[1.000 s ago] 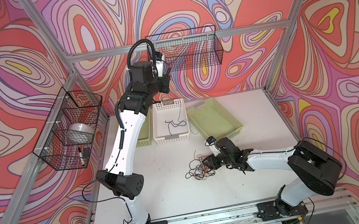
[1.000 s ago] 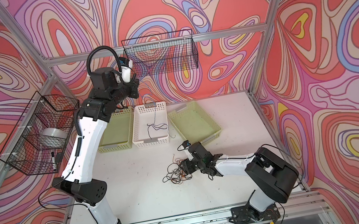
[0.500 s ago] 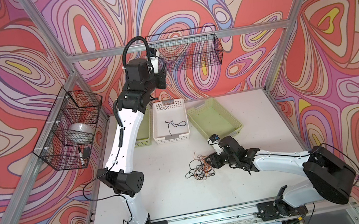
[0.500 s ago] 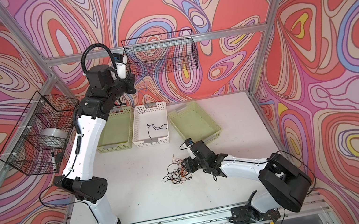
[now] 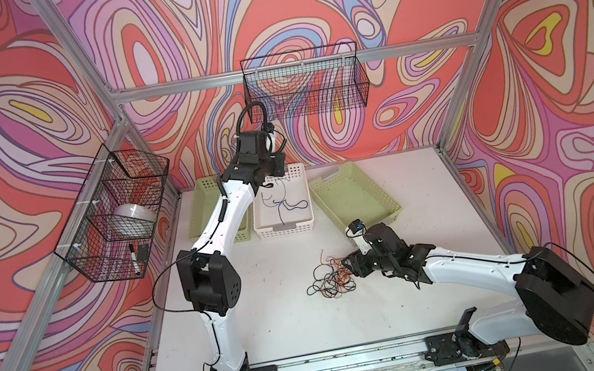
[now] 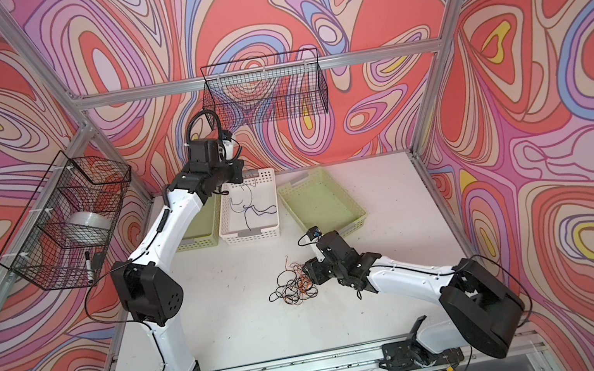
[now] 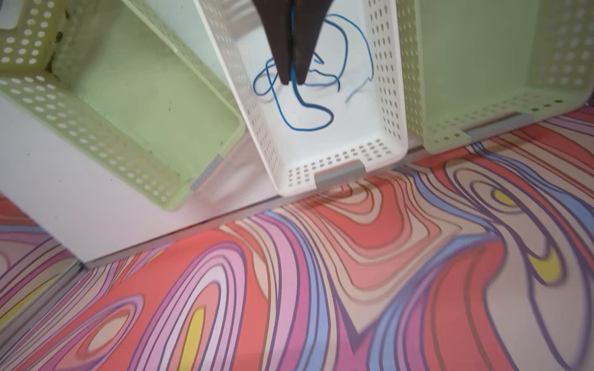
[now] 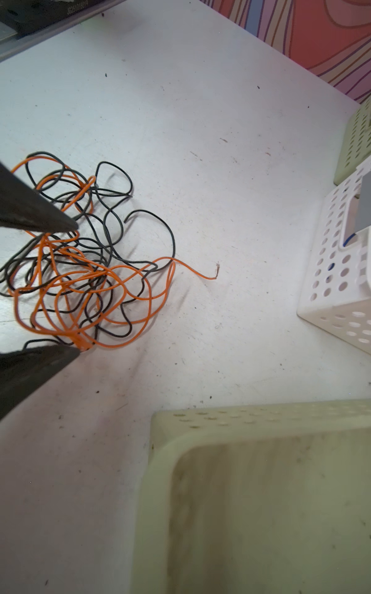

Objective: Untangle the cables

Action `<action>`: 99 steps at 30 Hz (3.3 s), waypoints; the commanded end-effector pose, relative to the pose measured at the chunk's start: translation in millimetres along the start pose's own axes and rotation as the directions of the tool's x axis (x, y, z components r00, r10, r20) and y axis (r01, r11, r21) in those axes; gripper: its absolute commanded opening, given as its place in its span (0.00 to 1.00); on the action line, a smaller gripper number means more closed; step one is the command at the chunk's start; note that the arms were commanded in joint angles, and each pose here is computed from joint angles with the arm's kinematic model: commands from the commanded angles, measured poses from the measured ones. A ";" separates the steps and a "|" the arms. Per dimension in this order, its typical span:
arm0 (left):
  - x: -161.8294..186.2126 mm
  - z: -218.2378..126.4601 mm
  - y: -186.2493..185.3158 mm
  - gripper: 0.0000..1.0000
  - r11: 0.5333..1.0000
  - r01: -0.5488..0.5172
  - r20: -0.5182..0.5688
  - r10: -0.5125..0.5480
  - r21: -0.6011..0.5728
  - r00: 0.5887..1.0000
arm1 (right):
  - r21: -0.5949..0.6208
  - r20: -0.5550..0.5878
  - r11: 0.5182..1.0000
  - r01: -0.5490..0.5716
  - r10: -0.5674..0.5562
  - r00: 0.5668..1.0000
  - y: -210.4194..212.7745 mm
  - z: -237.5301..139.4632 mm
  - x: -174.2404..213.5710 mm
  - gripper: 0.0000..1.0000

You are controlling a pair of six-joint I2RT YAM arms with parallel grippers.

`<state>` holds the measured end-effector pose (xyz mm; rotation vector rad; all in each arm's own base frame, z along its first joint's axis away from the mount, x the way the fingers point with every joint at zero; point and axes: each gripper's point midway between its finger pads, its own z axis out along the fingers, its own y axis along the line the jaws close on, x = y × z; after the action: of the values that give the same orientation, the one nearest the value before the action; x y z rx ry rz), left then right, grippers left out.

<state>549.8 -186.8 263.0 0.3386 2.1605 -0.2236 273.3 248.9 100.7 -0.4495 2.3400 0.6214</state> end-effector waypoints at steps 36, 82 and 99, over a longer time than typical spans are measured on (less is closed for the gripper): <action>153.0 -129.4 -21.0 0.99 0.982 0.190 -0.058 -0.191 -0.017 0.980 | 0.001 -0.075 0.977 0.215 -0.215 0.974 12.6 49.8 -42.4 0.55; 162.6 -151.3 -120.9 0.94 0.925 -0.002 0.247 -0.099 0.379 0.964 | -0.281 0.251 0.923 0.262 -0.192 0.949 110.9 -46.0 -166.3 0.00; 120.4 -129.9 -152.3 0.33 0.941 -0.105 0.352 -0.016 0.321 0.936 | -0.303 0.297 0.911 0.281 -0.190 0.936 115.6 -77.3 -162.6 0.00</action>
<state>332.2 -263.8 221.0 0.4735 1.8379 -0.5623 303.5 331.9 288.8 -0.7551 1.9178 0.8986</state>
